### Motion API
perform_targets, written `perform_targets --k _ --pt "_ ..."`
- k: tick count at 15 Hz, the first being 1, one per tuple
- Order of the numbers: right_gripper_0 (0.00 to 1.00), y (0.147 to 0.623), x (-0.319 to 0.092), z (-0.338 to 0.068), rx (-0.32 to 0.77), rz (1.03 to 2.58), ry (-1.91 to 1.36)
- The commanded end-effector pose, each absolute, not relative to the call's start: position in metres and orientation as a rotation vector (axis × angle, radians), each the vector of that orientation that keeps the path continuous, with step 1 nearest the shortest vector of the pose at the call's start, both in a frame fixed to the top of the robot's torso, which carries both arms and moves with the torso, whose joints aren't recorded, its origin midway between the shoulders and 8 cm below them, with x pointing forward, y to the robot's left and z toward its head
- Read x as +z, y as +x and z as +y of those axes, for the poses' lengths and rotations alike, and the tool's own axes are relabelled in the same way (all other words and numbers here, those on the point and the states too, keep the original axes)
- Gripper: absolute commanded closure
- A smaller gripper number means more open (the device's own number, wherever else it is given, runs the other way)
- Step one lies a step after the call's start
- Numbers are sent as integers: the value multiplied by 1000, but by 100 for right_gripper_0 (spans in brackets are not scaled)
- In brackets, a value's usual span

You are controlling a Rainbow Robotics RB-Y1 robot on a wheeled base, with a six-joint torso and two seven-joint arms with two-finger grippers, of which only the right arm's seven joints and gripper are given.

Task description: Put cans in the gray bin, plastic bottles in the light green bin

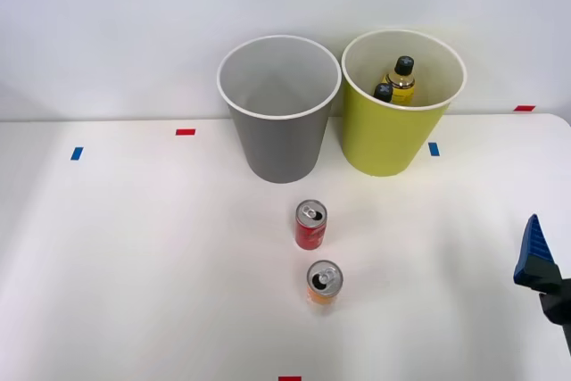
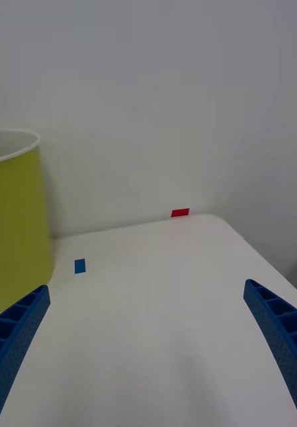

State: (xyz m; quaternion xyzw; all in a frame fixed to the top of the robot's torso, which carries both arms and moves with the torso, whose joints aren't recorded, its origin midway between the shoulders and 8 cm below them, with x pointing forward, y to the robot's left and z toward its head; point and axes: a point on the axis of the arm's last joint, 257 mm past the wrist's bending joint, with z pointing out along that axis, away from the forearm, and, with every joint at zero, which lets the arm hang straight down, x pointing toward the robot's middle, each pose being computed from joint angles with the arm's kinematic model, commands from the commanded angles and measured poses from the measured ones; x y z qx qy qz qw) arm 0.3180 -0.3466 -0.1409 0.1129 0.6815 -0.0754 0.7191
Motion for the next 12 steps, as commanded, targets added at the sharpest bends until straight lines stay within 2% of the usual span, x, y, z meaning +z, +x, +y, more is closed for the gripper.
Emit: perform_targets --k 1,7,12 --pt "0 315 -151 -346 -160 1489 290" --pt "0 305 -184 -335 -133 1472 249" --pt "0 278 -210 -315 -113 1454 182"
